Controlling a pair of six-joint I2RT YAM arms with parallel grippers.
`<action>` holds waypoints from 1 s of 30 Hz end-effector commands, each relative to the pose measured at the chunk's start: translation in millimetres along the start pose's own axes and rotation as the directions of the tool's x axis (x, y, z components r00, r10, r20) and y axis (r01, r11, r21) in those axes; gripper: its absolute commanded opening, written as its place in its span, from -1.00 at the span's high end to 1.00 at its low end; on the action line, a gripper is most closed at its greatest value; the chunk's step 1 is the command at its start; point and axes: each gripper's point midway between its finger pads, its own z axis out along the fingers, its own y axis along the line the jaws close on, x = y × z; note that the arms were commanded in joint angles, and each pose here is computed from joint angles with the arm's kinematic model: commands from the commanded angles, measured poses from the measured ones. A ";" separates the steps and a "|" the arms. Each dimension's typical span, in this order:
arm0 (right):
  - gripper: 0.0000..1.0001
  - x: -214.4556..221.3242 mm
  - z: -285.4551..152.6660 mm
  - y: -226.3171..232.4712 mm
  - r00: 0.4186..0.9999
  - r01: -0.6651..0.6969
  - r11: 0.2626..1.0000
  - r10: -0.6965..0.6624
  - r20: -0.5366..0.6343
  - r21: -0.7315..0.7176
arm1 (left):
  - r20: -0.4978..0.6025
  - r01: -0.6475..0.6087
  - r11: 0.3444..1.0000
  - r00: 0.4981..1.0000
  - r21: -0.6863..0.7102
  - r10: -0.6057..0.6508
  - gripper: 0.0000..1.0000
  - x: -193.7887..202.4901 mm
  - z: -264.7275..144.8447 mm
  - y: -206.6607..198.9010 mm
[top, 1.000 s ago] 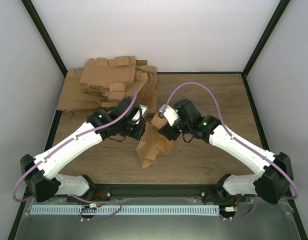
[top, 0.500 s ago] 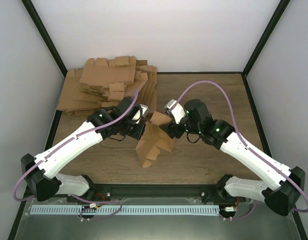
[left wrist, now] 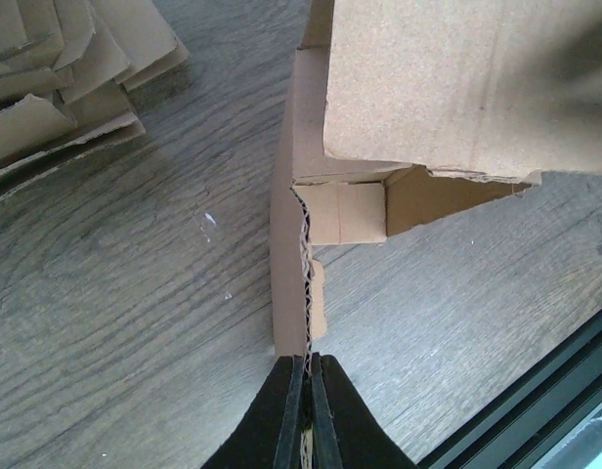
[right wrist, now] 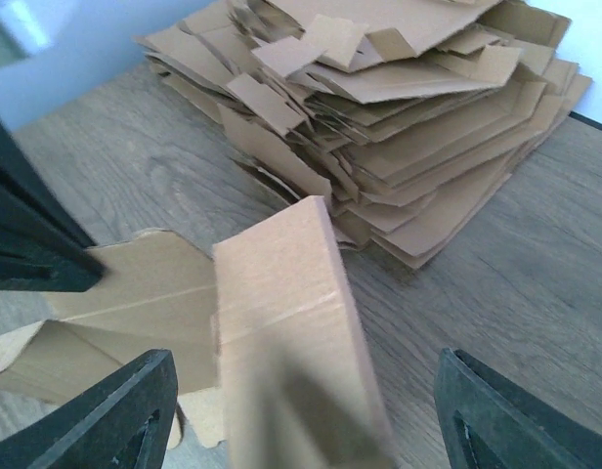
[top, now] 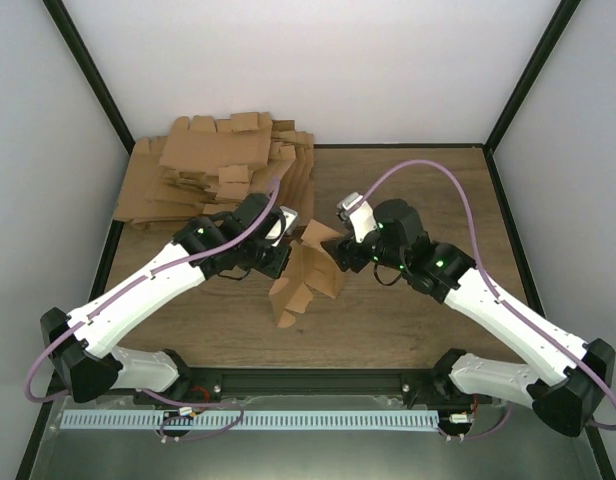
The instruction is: Fold the paper box
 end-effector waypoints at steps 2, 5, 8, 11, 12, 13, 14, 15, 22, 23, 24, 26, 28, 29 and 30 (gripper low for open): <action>-0.49 -13.4 9.2 -14.1 1.000 0.025 0.996 -0.025 0.000 0.091 | 0.014 -0.033 0.999 0.999 0.006 0.033 0.93 -2.6 -1.3 -5.2; -0.49 -11.9 17.3 -17.0 0.999 0.047 0.994 -0.045 -0.014 0.103 | 0.011 -0.043 0.999 0.999 0.006 0.043 0.93 -0.8 1.0 -6.6; -0.48 -10.7 23.3 -21.5 0.998 0.056 0.990 -0.054 -0.022 0.126 | 0.007 -0.049 0.999 0.999 -0.002 0.049 0.93 1.3 3.0 -5.7; -0.47 -5.8 29.1 -27.9 0.997 0.061 0.986 -0.055 -0.046 0.158 | 0.002 -0.054 0.999 0.999 -0.001 0.054 0.93 3.1 5.1 -6.1; -0.47 -3.2 30.9 -29.5 0.997 0.064 0.984 -0.055 -0.058 0.165 | 0.003 -0.056 0.998 0.998 0.000 0.056 0.93 3.2 5.1 -6.6; -0.47 -0.3 32.9 -30.1 0.996 0.067 0.983 -0.056 -0.070 0.171 | 0.004 -0.059 0.998 0.998 0.003 0.059 0.93 3.3 5.3 -7.4; -0.46 2.9 34.5 -30.8 0.995 0.072 0.982 -0.058 -0.081 0.177 | 0.003 -0.060 0.998 0.998 0.003 0.060 0.93 3.2 5.7 -7.6; -0.46 7.1 36.4 -31.4 0.993 0.085 0.979 -0.068 -0.094 0.185 | 0.005 -0.061 0.998 0.998 0.005 0.061 0.93 3.1 5.7 -8.0; -0.45 26.6 44.0 -22.3 0.981 0.151 0.971 -0.123 -0.152 0.184 | -0.011 -0.074 0.997 0.997 0.007 0.074 0.93 5.0 11.3 -10.6; -0.44 25.8 43.0 -22.2 0.981 0.150 0.971 -0.124 -0.147 0.185 | -0.012 -0.075 0.997 0.997 0.006 0.075 0.93 4.9 11.7 -10.7; -0.44 24.6 42.1 -22.3 0.982 0.150 0.971 -0.125 -0.142 0.185 | -0.013 -0.075 0.997 0.997 0.006 0.075 0.93 4.9 12.4 -10.8; -0.42 19.6 39.4 -21.6 0.984 0.148 0.972 -0.126 -0.127 0.184 | -0.015 -0.077 0.997 0.997 0.006 0.077 0.93 5.2 13.1 -11.3; -0.35 15.2 37.6 -18.3 0.984 0.154 0.974 -0.136 -0.117 0.167 | -0.016 -0.077 0.997 0.997 0.005 0.077 0.93 5.1 13.2 -11.0; -0.34 13.0 37.0 -16.5 0.984 0.154 0.975 -0.137 -0.114 0.159 | -0.016 -0.078 0.997 0.997 0.005 0.078 0.93 5.2 13.0 -11.4; -0.36 11.3 35.9 -13.5 0.984 0.153 0.978 -0.138 -0.112 0.143 | -0.015 -0.078 0.997 0.997 0.002 0.078 0.93 4.9 12.6 -11.0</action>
